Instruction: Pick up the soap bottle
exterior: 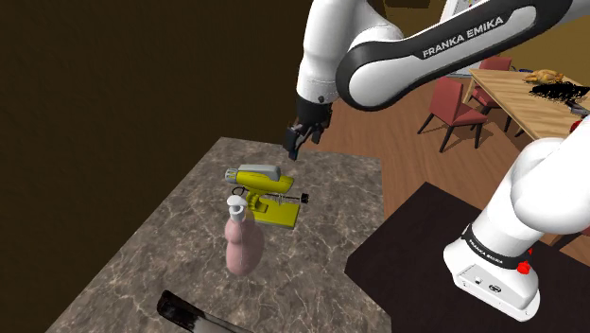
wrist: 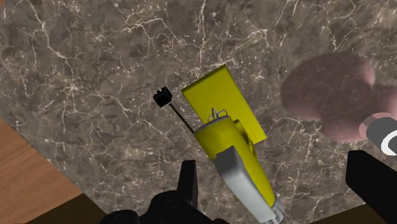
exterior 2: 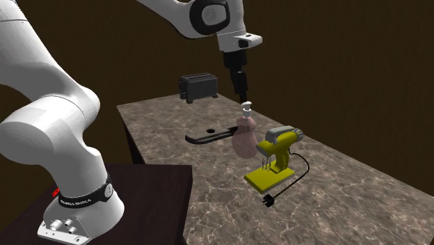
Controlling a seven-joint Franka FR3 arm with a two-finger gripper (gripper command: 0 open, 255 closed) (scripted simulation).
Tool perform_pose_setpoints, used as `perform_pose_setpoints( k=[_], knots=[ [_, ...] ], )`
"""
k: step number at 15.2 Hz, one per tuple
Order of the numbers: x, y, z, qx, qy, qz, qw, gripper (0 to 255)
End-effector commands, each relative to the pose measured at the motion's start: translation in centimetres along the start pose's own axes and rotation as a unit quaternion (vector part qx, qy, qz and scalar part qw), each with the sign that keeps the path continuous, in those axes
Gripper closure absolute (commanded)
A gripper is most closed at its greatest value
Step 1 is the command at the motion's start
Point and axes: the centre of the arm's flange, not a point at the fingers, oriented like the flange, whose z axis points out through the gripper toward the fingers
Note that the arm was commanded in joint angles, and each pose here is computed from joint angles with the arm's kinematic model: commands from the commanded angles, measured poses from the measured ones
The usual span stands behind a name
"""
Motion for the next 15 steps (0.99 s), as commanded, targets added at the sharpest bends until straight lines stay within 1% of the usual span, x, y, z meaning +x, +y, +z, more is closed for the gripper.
perform_pose_setpoints(
  k=[1, 15],
  knots=[
    [0.5, -2.1, 1.3, 0.003, 0.003, -0.001, 1.0000, 0],
    [5.3, -17.4, 9.4, 0.018, 0.026, -0.010, 0.9995, 0]
  ],
)
